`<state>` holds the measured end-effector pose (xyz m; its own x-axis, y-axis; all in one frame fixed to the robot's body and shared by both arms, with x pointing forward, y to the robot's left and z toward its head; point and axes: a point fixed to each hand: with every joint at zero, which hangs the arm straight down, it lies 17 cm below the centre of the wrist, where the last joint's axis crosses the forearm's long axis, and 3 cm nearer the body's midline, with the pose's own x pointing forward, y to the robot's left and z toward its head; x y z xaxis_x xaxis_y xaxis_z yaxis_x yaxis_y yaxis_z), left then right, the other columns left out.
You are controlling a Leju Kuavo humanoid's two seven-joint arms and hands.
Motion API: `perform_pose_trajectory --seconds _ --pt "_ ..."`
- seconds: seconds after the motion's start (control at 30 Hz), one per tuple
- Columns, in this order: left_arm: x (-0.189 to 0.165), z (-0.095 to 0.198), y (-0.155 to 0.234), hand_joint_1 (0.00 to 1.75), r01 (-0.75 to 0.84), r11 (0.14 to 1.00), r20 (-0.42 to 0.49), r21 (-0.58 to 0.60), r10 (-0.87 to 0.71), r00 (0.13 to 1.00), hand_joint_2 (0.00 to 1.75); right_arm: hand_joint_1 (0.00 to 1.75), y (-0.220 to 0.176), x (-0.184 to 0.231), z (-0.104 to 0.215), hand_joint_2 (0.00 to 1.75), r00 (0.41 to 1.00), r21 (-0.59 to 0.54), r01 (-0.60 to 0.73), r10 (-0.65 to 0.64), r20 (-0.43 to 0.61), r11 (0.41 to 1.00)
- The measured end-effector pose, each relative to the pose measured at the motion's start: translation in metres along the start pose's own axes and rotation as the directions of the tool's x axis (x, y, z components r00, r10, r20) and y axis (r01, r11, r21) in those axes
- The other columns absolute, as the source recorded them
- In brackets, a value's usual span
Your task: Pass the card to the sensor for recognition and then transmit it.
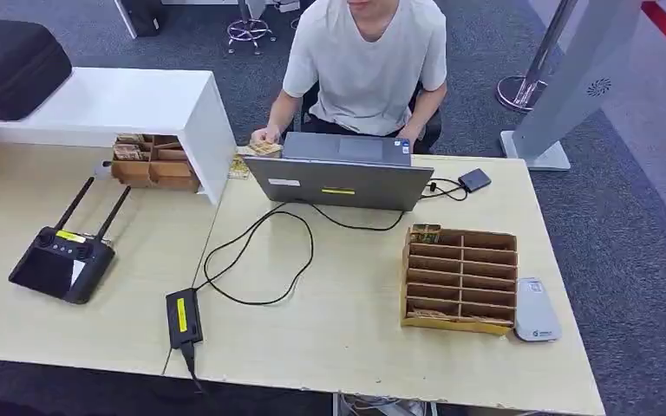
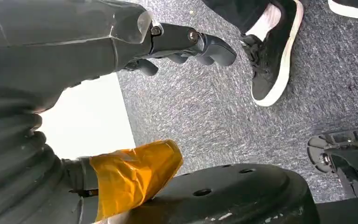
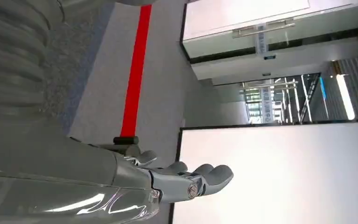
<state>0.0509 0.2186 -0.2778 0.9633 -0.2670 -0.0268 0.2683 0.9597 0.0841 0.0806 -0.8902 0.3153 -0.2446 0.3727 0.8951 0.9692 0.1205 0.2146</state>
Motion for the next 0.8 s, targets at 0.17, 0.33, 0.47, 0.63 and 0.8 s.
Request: perform_pose_trajectory --seconds 0.17,0.33,0.47,0.63,0.8 --pt "0.000 0.000 0.000 0.00 0.000 1.000 0.000 0.000 0.000 1.000 1.75 0.00 0.000 -0.002 -0.003 1.75 1.000 0.000 -0.005 0.005 -0.006 1.000" --pt "0.000 0.000 0.000 0.00 0.001 1.000 -0.001 0.000 -0.001 1.000 1.75 0.00 0.004 0.002 -0.004 1.75 1.000 0.023 -0.022 0.021 0.013 0.999" --pt "0.000 0.000 0.000 0.00 0.004 1.000 -0.006 0.001 -0.004 1.000 1.75 0.00 0.043 0.036 0.007 1.75 0.990 0.171 -0.131 0.119 0.080 0.977" --pt "0.001 0.000 0.000 0.00 0.026 1.000 -0.004 0.004 -0.026 1.000 1.75 0.00 0.094 0.100 0.038 1.75 0.898 0.266 -0.385 0.293 0.327 0.884" --pt "0.002 0.001 -0.001 0.00 0.084 0.996 0.003 -0.003 -0.084 0.996 1.75 0.00 0.160 0.177 0.087 1.75 0.389 -0.022 -0.790 0.529 0.754 0.613"
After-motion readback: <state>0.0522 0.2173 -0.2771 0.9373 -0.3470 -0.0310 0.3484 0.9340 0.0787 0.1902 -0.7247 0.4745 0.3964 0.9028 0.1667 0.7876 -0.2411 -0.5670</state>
